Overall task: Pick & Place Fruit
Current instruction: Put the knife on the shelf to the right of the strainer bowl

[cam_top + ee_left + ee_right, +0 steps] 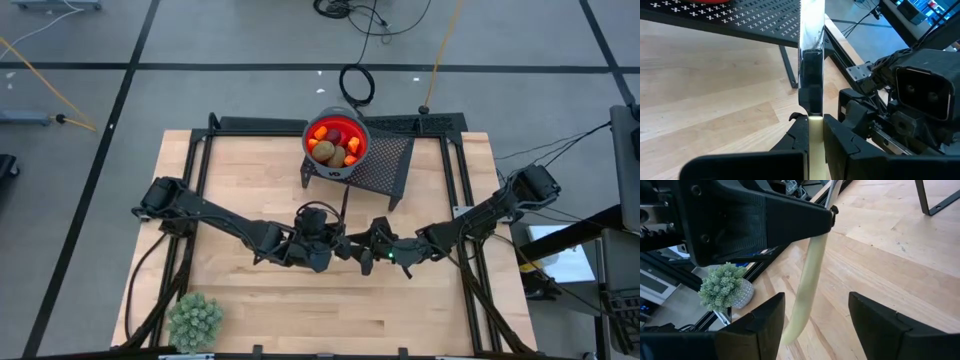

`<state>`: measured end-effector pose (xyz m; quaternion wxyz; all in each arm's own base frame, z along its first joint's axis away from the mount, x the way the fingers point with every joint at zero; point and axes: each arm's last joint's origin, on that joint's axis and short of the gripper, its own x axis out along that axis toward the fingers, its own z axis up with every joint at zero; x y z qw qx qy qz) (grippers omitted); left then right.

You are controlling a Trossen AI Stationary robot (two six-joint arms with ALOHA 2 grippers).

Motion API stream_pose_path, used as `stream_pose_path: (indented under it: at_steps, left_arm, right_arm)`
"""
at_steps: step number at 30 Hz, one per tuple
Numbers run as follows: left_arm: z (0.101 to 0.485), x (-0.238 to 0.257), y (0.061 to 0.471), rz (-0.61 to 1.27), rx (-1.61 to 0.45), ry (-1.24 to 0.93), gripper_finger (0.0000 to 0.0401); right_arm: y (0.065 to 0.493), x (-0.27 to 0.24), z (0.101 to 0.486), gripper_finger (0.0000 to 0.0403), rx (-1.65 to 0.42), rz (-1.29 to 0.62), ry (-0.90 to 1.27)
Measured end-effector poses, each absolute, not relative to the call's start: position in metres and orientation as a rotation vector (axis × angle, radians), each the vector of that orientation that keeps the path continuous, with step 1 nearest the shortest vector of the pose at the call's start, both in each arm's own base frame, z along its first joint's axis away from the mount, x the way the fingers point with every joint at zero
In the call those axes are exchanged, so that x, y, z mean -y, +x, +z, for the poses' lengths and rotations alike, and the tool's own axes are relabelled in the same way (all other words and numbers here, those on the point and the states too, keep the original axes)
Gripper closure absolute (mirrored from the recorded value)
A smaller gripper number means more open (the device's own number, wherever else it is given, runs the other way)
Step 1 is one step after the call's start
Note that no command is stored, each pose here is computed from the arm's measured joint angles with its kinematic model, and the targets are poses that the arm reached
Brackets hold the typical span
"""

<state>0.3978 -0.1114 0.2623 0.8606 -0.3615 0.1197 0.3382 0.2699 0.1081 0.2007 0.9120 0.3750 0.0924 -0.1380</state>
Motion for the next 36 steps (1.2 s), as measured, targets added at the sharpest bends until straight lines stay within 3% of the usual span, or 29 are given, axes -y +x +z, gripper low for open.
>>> stream_pose_path:
  at_steps: [36]
  left_arm:
    - [0.2601, 0.1181, 0.3958, 0.647, -0.332, -0.725, 0.038]
  right_arm:
    - [0.2747, -0.1025, 0.1997, 0.019, -0.301, -0.101, 0.715]
